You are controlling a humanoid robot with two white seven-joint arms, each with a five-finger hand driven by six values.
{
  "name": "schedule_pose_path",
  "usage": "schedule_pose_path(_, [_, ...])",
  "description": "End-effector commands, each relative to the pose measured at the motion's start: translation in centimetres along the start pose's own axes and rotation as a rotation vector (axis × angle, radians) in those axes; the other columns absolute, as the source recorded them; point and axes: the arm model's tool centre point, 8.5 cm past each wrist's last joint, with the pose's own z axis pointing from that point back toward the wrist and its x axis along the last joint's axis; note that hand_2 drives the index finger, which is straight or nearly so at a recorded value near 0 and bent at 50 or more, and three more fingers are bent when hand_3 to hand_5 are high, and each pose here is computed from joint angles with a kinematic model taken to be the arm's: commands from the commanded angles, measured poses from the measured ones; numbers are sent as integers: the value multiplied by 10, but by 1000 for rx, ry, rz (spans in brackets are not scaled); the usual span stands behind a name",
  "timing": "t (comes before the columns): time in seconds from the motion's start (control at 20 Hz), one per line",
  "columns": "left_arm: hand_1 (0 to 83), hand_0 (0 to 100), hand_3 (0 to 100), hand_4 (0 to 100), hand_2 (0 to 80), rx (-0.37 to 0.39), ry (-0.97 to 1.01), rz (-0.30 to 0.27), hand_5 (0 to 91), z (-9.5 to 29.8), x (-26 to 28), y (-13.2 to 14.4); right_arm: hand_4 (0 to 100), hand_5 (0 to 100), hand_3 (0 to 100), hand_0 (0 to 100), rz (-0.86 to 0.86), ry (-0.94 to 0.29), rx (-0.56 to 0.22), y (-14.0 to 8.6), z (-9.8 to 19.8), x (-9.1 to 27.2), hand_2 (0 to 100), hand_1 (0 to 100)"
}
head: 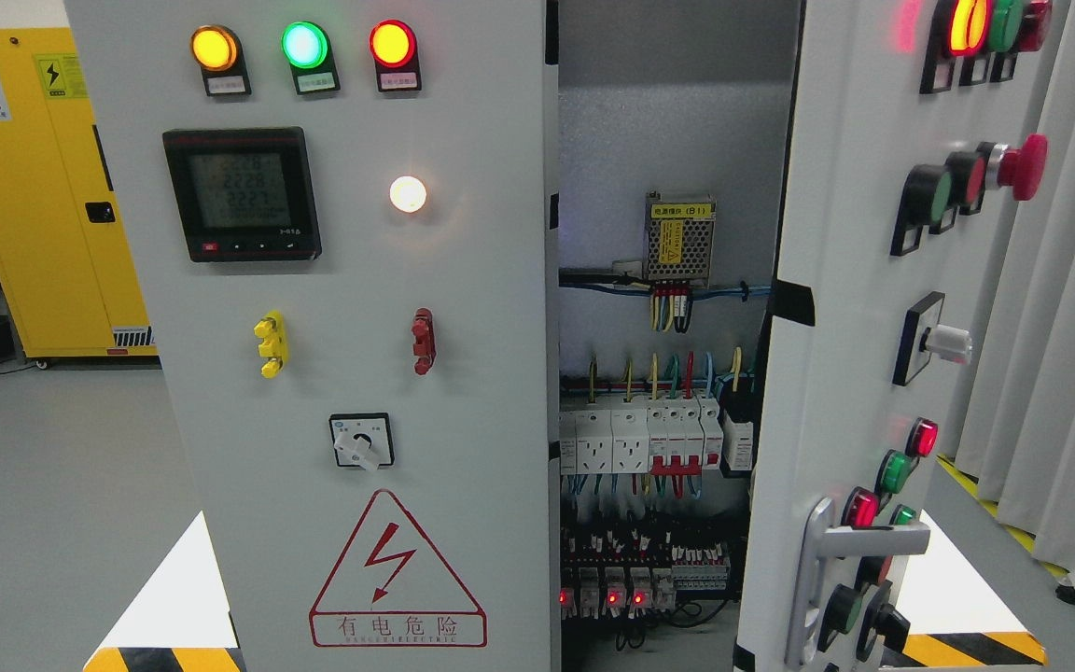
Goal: Open door with both hands
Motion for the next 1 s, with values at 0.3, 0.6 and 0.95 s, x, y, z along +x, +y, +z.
schedule_pose_path(0.3, [0,0,0,0,0,-416,-681,-561,0,94,271,-46,0,0,0,201,1,0,-1,0,0,0,0,120])
schedule_pose_path(0.6, [0,0,0,0,0,-633,-764,-660,0,156,331,-119,0,0,0,201,0,-2,1,1,0,1,0,119])
schedule_pose_path(0.95, [0,0,0,0,0,-785,-824,-752,0,214,392,-141,0,0,0,201,0,0,2,1,0,0,0,121])
